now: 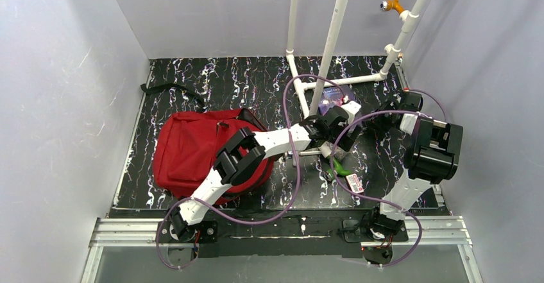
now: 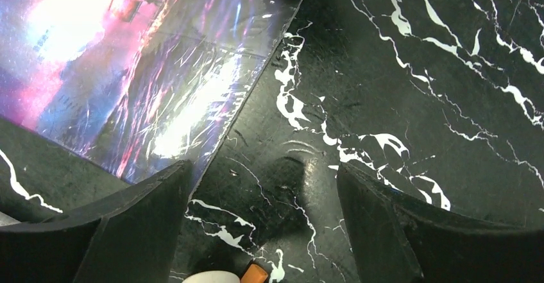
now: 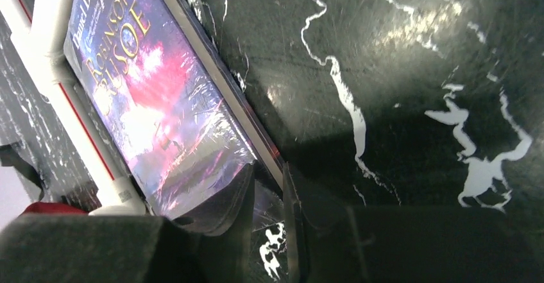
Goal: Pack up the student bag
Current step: Pick up the book from the center of the board.
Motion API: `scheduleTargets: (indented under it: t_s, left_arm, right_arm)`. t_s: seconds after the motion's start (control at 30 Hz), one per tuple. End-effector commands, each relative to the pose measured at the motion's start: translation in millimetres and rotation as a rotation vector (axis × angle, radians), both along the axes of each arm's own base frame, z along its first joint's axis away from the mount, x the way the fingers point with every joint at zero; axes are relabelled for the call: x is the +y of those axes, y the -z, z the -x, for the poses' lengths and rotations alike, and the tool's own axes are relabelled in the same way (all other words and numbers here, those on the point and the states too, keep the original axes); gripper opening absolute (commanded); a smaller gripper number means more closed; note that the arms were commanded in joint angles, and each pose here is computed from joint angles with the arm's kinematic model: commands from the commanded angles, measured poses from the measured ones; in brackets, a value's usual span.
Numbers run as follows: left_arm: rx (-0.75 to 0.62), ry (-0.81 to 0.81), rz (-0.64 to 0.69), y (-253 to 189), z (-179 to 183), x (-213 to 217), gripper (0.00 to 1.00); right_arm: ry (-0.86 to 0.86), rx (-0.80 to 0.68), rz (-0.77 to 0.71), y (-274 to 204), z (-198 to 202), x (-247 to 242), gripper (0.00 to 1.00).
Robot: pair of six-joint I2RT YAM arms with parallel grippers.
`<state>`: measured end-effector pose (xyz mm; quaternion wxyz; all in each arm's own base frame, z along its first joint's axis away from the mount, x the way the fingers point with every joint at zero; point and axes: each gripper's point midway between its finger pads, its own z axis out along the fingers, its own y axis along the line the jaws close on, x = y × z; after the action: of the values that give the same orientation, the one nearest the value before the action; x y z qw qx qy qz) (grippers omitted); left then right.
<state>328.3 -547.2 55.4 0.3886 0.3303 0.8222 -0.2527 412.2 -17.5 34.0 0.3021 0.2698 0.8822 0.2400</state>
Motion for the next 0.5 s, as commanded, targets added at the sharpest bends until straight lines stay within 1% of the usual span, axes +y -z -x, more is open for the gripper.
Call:
scheduleTargets:
  t_s: [0.0,0.1,0.23,0.33,0.47]
  left_arm:
    - [-0.071,0.071,-0.08,-16.5,-0.6,7.9,0.83]
    - [-0.152,0.109,-0.138,-16.6,-2.6,8.6,0.85]
    - [-0.276,0.129,-0.228,-18.3,-12.3,9.2,0.86]
    - [-0.363,0.12,-0.297,-18.4,-20.1,9.7,0.86]
    - [-0.444,0.128,-0.346,-13.5,-28.8,5.1,0.84]
  right_arm:
    - [-0.027,0.0,-0.104,-11.9,16.9,21.6,0.28]
    - [-0.028,-0.035,-0.193,-22.6,21.8,35.3,0.26]
    - [-0.033,-0.042,-0.252,-27.9,25.7,43.6,0.24]
    - [-0.029,-0.045,-0.251,-29.1,26.7,43.2,0.24]
    - [-0.032,-0.049,-0.246,-32.6,25.7,42.2,0.24]
